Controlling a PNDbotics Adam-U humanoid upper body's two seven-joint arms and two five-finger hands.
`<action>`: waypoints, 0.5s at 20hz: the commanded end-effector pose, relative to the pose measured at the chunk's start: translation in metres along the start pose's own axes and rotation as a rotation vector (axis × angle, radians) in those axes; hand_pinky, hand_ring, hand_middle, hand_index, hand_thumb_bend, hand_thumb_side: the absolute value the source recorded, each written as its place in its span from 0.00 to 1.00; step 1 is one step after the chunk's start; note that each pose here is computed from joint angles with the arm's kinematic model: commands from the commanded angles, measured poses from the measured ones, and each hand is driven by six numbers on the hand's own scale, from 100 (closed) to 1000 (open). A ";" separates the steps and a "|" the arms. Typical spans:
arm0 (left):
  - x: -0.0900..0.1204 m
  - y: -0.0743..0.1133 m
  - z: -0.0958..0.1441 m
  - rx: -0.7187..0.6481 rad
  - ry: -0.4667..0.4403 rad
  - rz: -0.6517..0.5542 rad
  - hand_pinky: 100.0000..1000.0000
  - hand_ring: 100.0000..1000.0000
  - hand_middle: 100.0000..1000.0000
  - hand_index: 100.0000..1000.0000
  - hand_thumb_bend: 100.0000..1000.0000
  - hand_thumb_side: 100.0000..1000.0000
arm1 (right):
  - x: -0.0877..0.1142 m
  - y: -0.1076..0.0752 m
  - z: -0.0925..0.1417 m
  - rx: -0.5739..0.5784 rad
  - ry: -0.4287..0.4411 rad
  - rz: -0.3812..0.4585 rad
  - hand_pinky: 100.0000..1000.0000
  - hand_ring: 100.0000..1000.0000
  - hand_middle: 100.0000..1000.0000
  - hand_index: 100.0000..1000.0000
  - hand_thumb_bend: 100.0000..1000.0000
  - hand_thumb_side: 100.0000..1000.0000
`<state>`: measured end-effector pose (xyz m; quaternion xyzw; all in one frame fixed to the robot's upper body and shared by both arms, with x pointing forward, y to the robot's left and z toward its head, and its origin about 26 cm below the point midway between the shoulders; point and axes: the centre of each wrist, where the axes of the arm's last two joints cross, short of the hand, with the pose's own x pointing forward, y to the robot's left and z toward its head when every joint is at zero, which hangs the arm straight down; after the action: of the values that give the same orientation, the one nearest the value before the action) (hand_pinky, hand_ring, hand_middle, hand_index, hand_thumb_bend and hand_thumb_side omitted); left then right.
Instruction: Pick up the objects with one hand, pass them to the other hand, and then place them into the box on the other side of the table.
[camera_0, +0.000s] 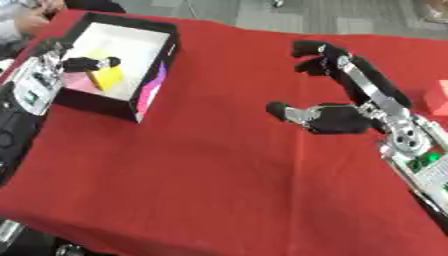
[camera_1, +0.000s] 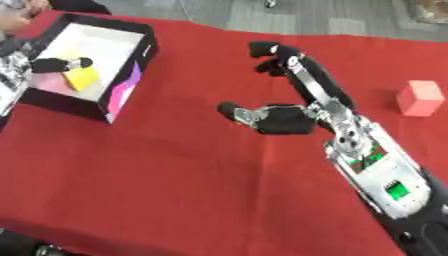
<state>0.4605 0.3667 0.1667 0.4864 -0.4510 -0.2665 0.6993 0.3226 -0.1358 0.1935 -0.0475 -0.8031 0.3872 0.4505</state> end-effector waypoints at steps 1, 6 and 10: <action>0.011 0.039 0.007 0.102 -0.041 0.002 0.79 0.76 0.77 0.84 0.68 0.55 | 0.002 -0.013 0.000 -0.039 -0.009 0.025 0.84 0.78 0.81 0.89 0.53 0.29; 0.045 0.077 0.045 0.252 -0.201 0.191 0.76 0.70 0.74 0.78 0.40 0.58 | 0.005 -0.046 0.005 -0.135 -0.008 0.047 0.84 0.77 0.80 0.87 0.54 0.26; 0.062 0.092 0.079 0.300 -0.337 0.344 0.73 0.68 0.74 0.77 0.35 0.60 | 0.004 -0.081 0.012 -0.161 0.031 0.061 0.85 0.78 0.81 0.87 0.53 0.26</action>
<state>0.4235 0.3159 0.2563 0.4485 -0.6398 -0.1724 0.5998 0.3345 -0.1860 0.2288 -0.1016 -0.8157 0.3364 0.4595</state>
